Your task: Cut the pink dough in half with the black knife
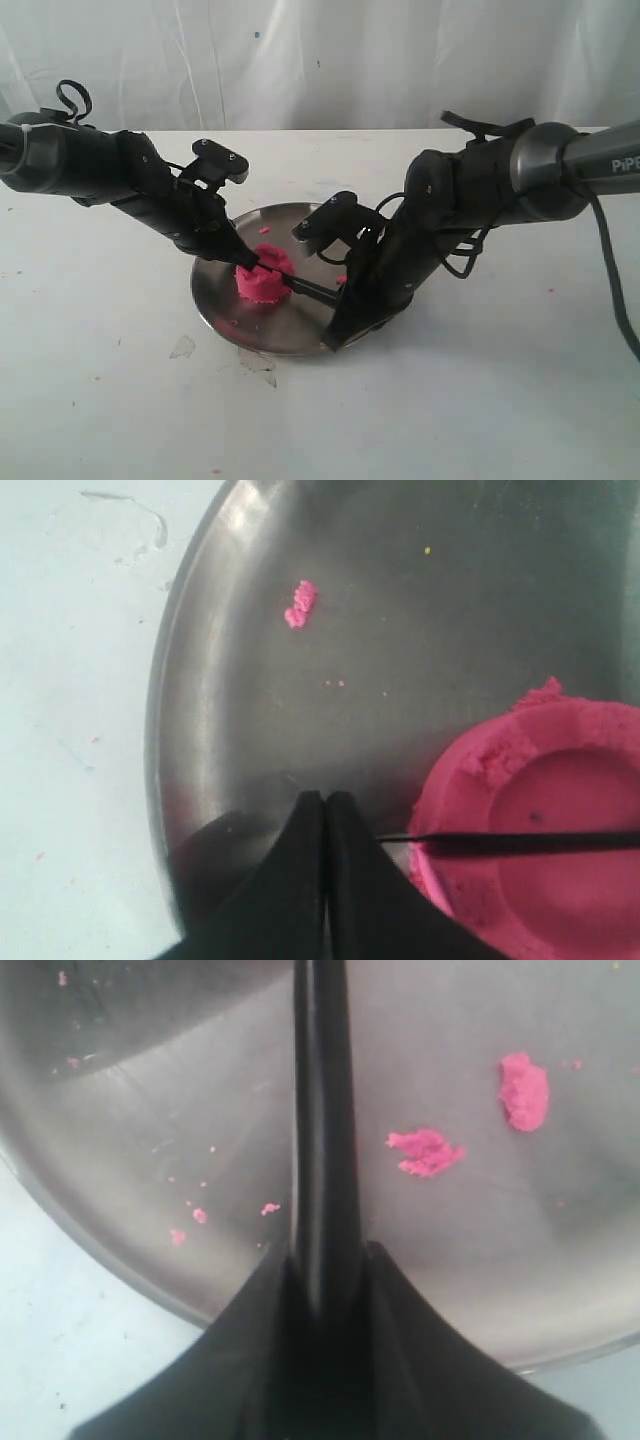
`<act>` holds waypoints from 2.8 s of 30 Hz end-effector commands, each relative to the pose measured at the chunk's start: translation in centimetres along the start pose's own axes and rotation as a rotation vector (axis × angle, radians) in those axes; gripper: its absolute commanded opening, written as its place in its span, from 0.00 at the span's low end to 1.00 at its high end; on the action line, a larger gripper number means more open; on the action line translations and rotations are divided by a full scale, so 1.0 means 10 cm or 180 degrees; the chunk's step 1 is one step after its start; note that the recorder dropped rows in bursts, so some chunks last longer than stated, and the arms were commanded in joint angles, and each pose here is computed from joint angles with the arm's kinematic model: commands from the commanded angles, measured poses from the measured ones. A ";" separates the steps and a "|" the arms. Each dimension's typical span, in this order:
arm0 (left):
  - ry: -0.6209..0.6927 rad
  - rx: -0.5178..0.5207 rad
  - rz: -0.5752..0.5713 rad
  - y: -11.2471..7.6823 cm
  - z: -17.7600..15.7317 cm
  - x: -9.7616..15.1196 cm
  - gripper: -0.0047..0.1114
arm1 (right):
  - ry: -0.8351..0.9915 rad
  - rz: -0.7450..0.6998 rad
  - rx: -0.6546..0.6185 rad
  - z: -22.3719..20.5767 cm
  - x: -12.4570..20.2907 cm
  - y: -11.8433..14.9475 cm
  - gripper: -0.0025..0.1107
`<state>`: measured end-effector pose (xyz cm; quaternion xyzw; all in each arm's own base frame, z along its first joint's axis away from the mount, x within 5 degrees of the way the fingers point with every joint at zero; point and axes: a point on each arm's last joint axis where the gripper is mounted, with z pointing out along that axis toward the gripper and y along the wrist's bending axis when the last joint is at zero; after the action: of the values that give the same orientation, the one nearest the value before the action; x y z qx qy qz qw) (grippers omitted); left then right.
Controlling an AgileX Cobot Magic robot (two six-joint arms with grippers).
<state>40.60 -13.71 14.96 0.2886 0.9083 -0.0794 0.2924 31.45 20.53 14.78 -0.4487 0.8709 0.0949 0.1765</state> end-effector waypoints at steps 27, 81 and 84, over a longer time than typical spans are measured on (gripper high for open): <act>0.0228 0.0145 0.0006 -0.04 0.07 0.11 0.04 | 0.0068 -0.0015 -0.0011 0.11 0.03 -0.01 0.02; -0.0144 0.0033 0.0139 -0.04 -0.38 -0.15 0.04 | 0.0113 -0.0031 -0.0025 0.18 0.05 -0.01 0.02; -0.0208 0.0014 0.0151 -0.05 -0.46 -0.19 0.04 | 0.0118 -0.0030 -0.0027 0.19 0.05 -0.01 0.02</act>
<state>39.77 -13.49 18.95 0.3082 0.8925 -0.0780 0.3199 31.81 20.67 13.31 -0.4447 0.8742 0.0918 0.1718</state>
